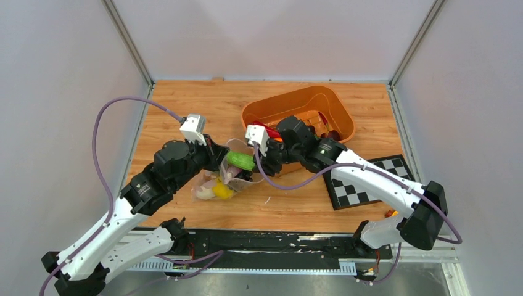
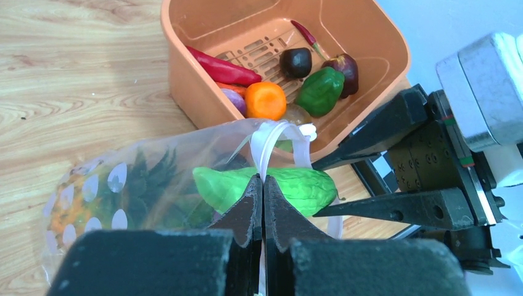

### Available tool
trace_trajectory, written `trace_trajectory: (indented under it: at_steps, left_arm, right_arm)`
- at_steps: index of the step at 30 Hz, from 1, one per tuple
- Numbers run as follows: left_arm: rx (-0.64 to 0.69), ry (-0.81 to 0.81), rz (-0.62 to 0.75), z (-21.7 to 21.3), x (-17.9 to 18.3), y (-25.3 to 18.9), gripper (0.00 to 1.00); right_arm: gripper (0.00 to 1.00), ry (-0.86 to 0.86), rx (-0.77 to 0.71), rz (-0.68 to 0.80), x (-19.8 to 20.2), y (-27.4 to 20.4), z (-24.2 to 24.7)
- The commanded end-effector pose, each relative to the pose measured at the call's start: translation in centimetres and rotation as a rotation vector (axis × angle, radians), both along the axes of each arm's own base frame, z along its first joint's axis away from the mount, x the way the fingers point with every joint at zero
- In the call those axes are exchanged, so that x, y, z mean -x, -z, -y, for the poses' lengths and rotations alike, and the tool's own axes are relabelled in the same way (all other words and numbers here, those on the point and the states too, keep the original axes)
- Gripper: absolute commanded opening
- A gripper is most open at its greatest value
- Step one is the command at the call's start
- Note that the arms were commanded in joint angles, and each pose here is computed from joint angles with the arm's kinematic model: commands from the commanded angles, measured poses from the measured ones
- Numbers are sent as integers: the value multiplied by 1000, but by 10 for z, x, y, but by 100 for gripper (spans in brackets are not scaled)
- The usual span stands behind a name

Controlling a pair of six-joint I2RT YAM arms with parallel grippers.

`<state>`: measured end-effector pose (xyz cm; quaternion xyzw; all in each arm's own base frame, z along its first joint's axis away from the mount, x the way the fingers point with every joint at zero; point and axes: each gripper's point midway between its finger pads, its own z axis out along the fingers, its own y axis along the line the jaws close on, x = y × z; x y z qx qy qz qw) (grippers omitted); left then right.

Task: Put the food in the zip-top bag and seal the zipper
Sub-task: Place the fake vegetable in the zipper food storage bag.

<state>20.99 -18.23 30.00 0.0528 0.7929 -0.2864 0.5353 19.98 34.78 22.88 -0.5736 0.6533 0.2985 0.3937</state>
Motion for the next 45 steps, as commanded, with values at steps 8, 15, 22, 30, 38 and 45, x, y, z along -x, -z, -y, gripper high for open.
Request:
trace_trajectory:
  at_steps: [8,15,22,30,38,45]
  left_arm:
    - [56,68,26,16,2,-16,1]
    - [57,62,28,13,3,-17,1]
    - [71,13,46,2,3,-21,1]
    - [87,5,53,-1,5,-24,1]
    - [111,26,63,4,6,-29,1]
    - [131,42,78,5,9,-37,1]
  right_arm:
    - [33,118,16,-30,-21,-23,-41]
    - [46,179,25,6,-31,-24,-56]
    - [40,49,-153,-4,-7,-44,-60]
    - [36,-12,-142,-68,-1,-39,-66]
    - [34,36,-137,-80,-14,-26,-75]
    - [35,46,-134,-70,-25,-15,-87]
